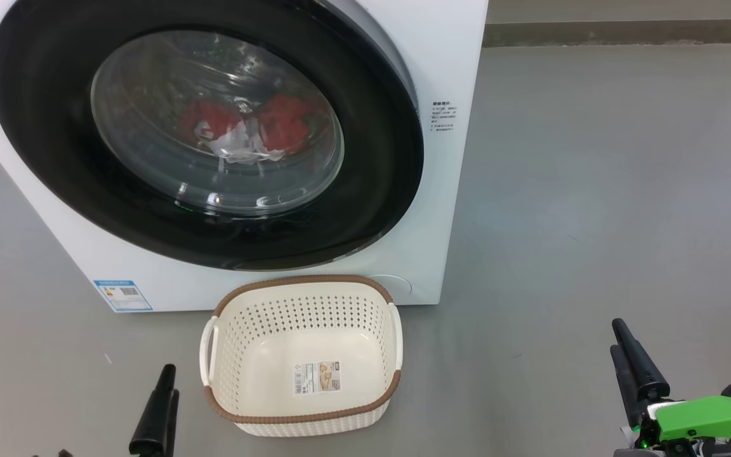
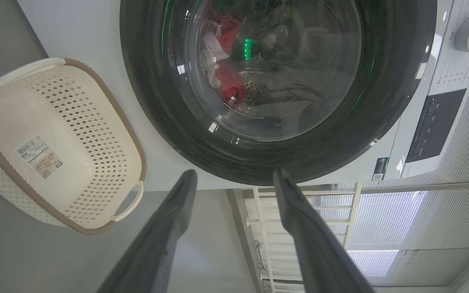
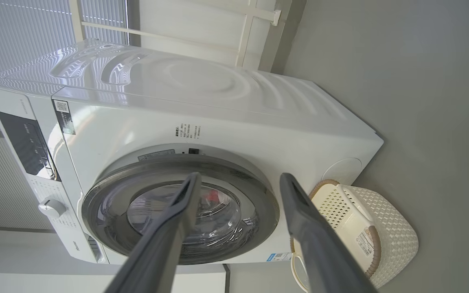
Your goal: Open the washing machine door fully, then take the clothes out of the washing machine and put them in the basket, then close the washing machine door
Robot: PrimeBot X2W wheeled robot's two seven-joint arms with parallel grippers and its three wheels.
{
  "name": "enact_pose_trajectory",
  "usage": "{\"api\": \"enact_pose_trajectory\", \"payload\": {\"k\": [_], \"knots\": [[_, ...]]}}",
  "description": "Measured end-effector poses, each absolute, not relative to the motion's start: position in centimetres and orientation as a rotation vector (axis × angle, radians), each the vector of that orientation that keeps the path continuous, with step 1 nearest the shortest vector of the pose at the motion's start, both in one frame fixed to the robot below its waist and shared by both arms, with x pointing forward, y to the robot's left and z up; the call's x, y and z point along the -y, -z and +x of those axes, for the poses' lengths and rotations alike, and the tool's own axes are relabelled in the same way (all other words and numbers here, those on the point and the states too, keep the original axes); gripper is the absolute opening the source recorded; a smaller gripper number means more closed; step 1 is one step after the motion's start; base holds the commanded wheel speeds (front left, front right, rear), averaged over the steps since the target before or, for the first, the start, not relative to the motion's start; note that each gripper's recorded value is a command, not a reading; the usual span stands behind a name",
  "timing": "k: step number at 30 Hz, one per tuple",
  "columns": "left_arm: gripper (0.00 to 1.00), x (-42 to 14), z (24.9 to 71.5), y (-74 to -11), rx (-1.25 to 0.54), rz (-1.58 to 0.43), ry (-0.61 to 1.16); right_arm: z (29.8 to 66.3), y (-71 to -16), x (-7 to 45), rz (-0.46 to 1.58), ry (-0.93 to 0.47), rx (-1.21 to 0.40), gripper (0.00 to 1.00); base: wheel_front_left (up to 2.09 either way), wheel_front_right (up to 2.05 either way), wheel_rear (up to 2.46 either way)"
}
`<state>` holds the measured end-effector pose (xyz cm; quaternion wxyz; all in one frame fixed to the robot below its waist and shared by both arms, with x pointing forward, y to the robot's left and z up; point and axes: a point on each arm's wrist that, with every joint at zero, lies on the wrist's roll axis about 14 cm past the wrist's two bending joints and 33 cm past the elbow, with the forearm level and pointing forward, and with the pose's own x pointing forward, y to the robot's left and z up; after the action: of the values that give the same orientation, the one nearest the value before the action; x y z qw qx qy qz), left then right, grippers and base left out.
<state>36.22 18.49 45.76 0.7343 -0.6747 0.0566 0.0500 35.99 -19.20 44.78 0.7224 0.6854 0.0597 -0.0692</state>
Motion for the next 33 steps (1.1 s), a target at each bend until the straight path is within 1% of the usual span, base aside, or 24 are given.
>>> {"api": "enact_pose_trajectory", "payload": {"k": [33], "knots": [[1.00, -18.0, 36.3, -46.9, -0.113, -1.026, -0.074, 36.5, -45.5, 18.6, 1.116, 0.082, -0.145, 1.00, 0.00, 0.00, 0.00]]}}
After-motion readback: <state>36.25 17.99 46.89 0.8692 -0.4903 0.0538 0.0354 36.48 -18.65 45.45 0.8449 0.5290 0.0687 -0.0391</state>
